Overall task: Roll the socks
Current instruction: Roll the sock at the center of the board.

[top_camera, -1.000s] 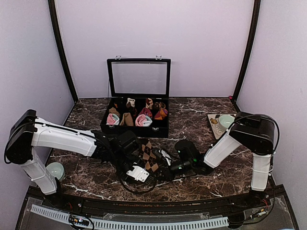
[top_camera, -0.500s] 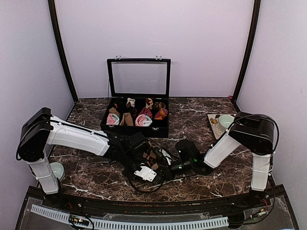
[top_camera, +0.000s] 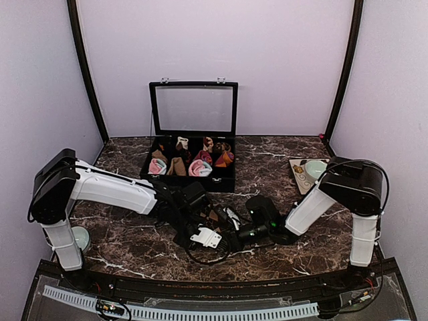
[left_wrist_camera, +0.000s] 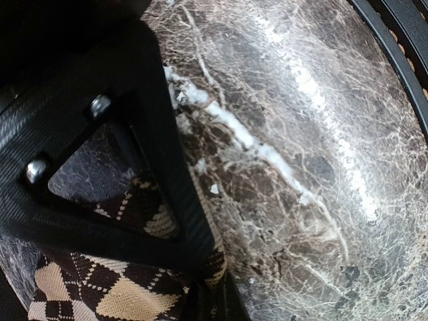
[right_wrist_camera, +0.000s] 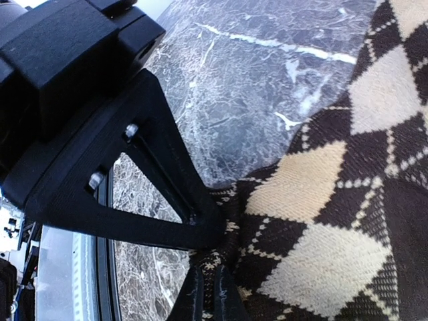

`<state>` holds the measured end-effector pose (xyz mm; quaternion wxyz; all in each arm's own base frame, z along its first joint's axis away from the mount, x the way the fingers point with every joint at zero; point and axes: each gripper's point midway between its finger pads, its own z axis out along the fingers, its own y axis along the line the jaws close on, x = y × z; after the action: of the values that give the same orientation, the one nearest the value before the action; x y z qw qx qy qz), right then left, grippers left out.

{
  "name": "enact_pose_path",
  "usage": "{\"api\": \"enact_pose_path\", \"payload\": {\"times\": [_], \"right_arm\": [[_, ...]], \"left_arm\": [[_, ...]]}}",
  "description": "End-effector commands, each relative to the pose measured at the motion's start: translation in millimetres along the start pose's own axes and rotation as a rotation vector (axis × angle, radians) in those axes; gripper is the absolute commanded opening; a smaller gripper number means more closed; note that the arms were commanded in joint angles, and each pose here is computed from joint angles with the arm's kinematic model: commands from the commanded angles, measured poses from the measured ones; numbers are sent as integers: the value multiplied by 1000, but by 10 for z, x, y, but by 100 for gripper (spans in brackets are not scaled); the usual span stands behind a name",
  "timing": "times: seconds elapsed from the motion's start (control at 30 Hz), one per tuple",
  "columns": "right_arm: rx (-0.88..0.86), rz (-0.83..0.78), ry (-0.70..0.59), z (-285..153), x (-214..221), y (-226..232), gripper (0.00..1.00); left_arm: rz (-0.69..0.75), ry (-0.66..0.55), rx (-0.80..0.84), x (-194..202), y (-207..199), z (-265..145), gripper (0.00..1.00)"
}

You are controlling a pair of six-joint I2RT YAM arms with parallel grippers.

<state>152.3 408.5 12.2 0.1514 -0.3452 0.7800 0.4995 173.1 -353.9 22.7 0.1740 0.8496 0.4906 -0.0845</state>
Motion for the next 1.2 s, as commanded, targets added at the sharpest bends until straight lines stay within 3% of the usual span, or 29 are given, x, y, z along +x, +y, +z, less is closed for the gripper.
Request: {"api": "enact_pose_path", "payload": {"times": [0.0, 0.1, 0.43, 0.6, 0.63, 0.67, 0.7, 0.8, 0.87, 1.0, 1.17], "right_arm": [[291, 289, 279, -300, 1120, -662, 10], [321, 263, 254, -368, 1061, -663, 35], [417, 214, 142, -677, 952, -652, 37], [453, 79, -47, -909, 618, -505, 40], [475, 27, -92, -975, 525, -466, 45], [496, -37, -150, -1052, 396, -389, 89], [520, -101, -198, -1123, 300, -323, 98], [596, -198, -411, -1481, -86, -165, 99], [691, -118, -574, -1796, -228, -241, 99], [574, -95, -776, -2110, -219, -46, 99], [570, -410, -535, -1775, -64, 134, 91]], "left_arm": [[-92, 41, 133, 183, -219, 86, 0], [-156, 18, 207, 200, -264, 64, 0], [-270, 8, 368, 304, -472, 101, 0], [-296, 12, 459, 283, -575, 128, 0], [-300, 11, 476, 269, -582, 125, 0], [-302, 13, 490, 264, -586, 131, 0], [-308, 14, 500, 258, -582, 135, 0], [-336, 7, 525, 225, -539, 143, 0], [-373, -8, 559, 201, -522, 151, 0], [-458, -21, 640, 197, -514, 218, 0], [-577, -69, 745, 153, -465, 235, 0]]}}
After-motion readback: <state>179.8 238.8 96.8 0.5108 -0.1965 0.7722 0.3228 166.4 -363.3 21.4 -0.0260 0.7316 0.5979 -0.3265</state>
